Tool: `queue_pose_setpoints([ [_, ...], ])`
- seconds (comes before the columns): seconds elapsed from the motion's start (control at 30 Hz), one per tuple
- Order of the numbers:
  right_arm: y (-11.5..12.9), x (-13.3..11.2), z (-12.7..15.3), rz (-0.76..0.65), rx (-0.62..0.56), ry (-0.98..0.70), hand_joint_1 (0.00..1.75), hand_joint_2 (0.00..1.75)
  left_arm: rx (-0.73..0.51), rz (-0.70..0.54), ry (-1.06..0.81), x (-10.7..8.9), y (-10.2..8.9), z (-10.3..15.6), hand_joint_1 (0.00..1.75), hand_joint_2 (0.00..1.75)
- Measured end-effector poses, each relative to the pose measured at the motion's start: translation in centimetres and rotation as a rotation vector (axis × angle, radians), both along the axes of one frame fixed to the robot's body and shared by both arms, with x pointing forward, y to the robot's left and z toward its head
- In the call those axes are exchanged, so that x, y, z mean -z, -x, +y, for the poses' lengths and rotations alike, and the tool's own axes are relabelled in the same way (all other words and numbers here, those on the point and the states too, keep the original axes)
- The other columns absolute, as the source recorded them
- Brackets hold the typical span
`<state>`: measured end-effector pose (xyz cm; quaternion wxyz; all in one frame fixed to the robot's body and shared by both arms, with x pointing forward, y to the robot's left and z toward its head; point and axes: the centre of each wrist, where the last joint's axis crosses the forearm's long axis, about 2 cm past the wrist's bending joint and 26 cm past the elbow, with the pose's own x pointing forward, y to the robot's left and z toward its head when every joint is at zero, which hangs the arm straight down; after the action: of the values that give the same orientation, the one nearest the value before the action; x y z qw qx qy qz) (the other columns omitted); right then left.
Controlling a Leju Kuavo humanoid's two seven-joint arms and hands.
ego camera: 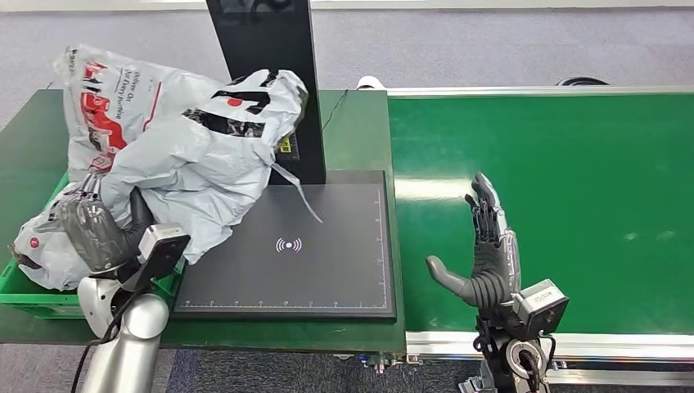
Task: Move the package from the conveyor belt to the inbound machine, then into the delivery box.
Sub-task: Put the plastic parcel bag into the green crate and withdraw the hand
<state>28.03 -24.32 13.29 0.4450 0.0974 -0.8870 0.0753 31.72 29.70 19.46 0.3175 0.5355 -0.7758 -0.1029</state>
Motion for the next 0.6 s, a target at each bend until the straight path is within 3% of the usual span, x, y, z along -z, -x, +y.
queue_pose_setpoints([
  [0.1,0.5,0.1,-0.3,0.002,0.008,0.002,0.00,1.75,-0.130,0.073,0.010,0.7,0.0,2.5,1.75,1.75],
  [0.23,0.7,0.1,-0.6,0.000,0.019,0.002,0.00,1.75,-0.203,0.108,0.018,1.3,-0.1,4.9,1.75,1.75],
  [0.6,0.7,0.0,-0.9,-0.003,0.025,0.001,0.00,1.75,-0.242,0.132,0.029,1.8,0.0,6.1,1.75,1.75],
])
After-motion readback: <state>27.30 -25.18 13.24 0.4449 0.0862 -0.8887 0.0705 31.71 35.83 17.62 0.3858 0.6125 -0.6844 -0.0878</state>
